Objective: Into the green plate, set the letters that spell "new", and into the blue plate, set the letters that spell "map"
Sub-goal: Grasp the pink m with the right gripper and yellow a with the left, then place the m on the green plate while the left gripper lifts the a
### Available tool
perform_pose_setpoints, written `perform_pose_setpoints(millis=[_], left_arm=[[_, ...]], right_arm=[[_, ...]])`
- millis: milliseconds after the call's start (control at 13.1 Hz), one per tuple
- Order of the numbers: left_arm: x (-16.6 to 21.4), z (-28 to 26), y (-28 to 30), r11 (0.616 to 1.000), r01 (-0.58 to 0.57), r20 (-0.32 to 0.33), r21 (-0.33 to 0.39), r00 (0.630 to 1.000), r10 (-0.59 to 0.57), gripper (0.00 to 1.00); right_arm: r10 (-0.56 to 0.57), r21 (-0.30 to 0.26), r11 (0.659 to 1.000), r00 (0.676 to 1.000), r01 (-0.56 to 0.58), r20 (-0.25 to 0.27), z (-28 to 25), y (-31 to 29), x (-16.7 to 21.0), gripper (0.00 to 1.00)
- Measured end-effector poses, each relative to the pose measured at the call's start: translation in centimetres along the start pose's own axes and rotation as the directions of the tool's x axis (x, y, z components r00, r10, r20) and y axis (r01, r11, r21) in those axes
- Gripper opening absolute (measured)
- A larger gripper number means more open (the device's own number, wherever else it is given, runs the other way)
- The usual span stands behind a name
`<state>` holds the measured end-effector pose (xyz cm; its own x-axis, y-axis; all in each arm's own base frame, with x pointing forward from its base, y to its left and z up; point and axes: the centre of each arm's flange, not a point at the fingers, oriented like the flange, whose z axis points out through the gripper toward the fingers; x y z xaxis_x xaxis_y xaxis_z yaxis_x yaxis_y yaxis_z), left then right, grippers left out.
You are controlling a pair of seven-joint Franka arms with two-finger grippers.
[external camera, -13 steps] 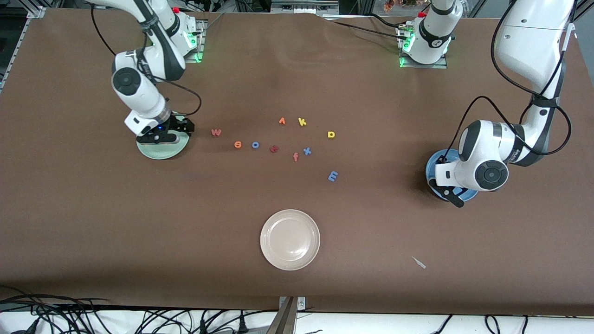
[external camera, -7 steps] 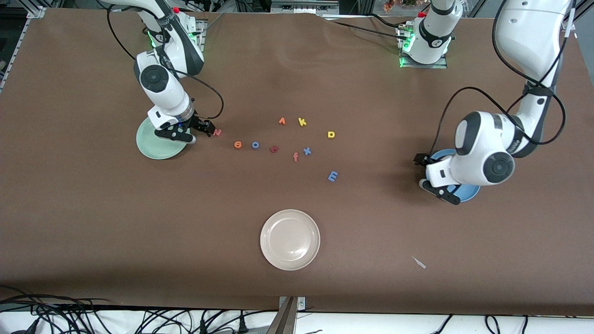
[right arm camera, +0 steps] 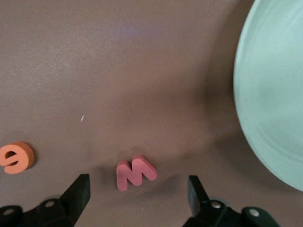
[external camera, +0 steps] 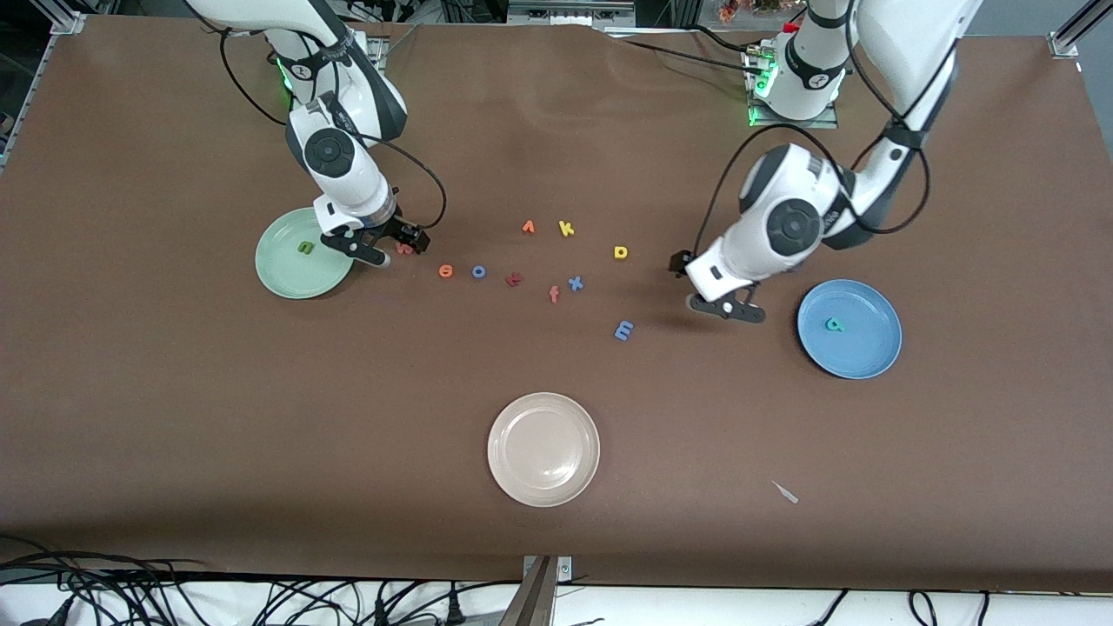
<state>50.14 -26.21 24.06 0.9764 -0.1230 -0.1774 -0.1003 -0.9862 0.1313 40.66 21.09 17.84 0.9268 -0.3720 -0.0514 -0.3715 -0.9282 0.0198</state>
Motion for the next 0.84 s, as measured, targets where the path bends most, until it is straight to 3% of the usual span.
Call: perform_pose_setpoints(millis=[228,532,609,685,837], left_arm=[[-3.1,2.2,5.0,0.995,0.102,0.000,0.020,0.995,-0.102,1.00],[-6.0,4.8,10.0,0.980,0.179,-0.066,0.087,0.983,-0.174,1.00],[-6.4,5.7,10.8,0.978,0.189,-0.071,0.085,0.980,-0.184,1.00],[-6.6,6.6,11.3,0.976,0.202,-0.070,0.082,0.978,-0.196,1.00],[-6.6,8.1,12.0,0.973,0.213,-0.062,0.085,0.976,-0.208,0.96]], right_arm=[[0.018,0.009,1.000,1.000,-0.018,0.000,0.5,-0.1,0.0,0.83],[0.018,0.010,1.000,1.000,-0.018,-0.001,0.5,-0.2,0.0,0.78],[0.018,0.010,1.000,1.000,-0.018,-0.001,0.5,-0.2,0.0,0.71],[0.018,0.010,1.000,1.000,-0.018,-0.001,0.5,-0.2,0.0,0.58],[0.017,0.010,1.000,1.000,-0.017,-0.001,0.5,-0.2,0.0,0.51]])
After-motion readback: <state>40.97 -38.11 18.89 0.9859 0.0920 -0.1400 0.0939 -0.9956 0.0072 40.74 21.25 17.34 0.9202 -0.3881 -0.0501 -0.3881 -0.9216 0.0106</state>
